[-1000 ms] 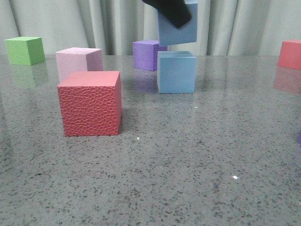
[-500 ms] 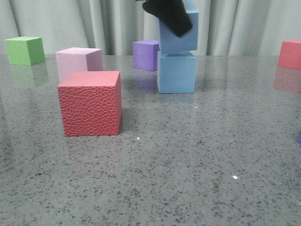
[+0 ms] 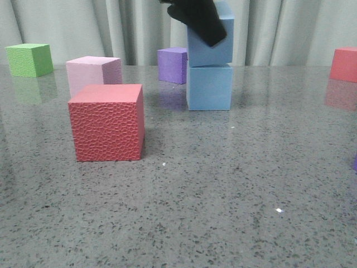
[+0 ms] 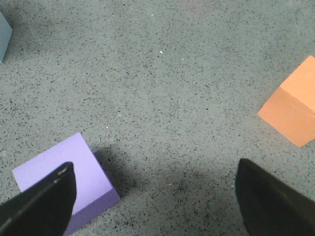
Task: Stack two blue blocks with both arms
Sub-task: 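Lower the held cube onto the placed light-blue cube and align it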
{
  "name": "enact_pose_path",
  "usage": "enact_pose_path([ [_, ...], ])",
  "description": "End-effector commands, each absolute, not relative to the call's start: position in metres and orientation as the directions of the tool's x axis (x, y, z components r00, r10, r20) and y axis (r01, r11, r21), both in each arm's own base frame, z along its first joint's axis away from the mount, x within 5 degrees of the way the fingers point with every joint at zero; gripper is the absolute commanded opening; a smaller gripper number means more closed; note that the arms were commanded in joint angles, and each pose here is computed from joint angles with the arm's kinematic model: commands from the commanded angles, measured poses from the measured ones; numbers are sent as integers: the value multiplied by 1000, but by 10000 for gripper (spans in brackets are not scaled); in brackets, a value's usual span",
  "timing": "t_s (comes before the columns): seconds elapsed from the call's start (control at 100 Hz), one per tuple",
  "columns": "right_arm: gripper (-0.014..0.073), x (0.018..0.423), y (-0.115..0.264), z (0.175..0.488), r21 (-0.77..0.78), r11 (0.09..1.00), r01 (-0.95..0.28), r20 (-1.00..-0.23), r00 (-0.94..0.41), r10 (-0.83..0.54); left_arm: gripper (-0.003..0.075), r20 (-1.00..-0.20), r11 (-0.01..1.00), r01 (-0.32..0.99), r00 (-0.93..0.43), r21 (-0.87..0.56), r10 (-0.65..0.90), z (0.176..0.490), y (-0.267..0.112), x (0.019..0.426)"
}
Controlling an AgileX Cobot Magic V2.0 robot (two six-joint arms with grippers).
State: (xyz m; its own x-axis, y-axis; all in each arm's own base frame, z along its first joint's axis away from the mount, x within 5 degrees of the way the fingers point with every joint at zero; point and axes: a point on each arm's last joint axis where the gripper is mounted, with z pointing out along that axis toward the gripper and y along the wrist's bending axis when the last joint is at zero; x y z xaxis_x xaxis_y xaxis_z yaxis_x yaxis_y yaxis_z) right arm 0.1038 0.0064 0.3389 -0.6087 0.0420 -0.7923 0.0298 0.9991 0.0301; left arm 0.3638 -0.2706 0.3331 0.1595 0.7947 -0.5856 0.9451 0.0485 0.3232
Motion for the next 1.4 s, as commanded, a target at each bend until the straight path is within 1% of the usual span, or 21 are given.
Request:
enact_pose_path([
  [0.0,647,107,6,351,22,1000,20,-842,-538,29,42,-642,86,914,209,396,737,371,-269,353],
  [0.29,647,107,6,351,22,1000,20,-842,-538,29,42,-627,65,907,235,416,743,371,-268,353],
  [0.66,647,107,6,351,22,1000,20,-842,-538,29,42,-627,63,914,224,401,746,364,-271,357],
  [1.17,647,107,6,351,22,1000,20,-843,-537,29,46,-629,61,915,225,399,744,364,-271,356],
  [1.28,647,107,6,351,22,1000,20,-843,-537,29,82,-627,55,918,224,394,746,363,-271,356],
  [1.39,647,107,6,351,22,1000,20,-843,-537,29,155,-626,55,918,224,393,747,363,-271,356],
])
